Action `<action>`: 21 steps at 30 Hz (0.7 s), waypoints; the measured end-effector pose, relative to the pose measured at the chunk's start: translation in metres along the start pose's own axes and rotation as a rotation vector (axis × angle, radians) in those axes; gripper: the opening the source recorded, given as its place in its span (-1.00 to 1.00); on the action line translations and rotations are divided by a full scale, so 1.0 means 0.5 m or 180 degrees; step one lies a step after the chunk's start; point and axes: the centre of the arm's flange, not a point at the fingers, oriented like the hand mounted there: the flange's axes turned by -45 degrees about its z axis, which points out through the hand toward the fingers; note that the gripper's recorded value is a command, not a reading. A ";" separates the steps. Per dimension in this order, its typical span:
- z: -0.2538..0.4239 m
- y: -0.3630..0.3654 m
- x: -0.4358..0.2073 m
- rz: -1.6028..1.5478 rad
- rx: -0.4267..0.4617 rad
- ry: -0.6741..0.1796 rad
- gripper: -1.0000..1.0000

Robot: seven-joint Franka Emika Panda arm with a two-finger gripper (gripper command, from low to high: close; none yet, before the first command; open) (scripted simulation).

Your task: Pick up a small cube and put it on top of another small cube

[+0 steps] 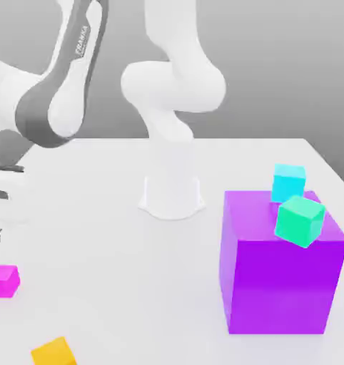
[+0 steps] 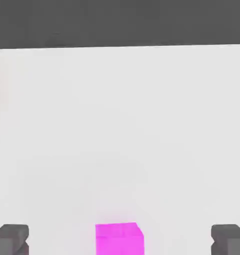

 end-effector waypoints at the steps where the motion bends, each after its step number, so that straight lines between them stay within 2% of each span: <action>1: 0.035 0.009 -0.024 -0.0003 0.0073 -0.0050 0.00; 6: 0.170 0.014 -0.055 -0.0002 0.0161 -0.0100 0.00; 7: 0.193 0.012 -0.057 -0.0003 0.0162 -0.0103 -1.00; 14: 0.198 0.012 -0.058 -0.0002 0.0168 -0.0106 -1.00; 21: 0.048 -0.024 -0.015 0.0060 0.0163 -0.0106 -1.00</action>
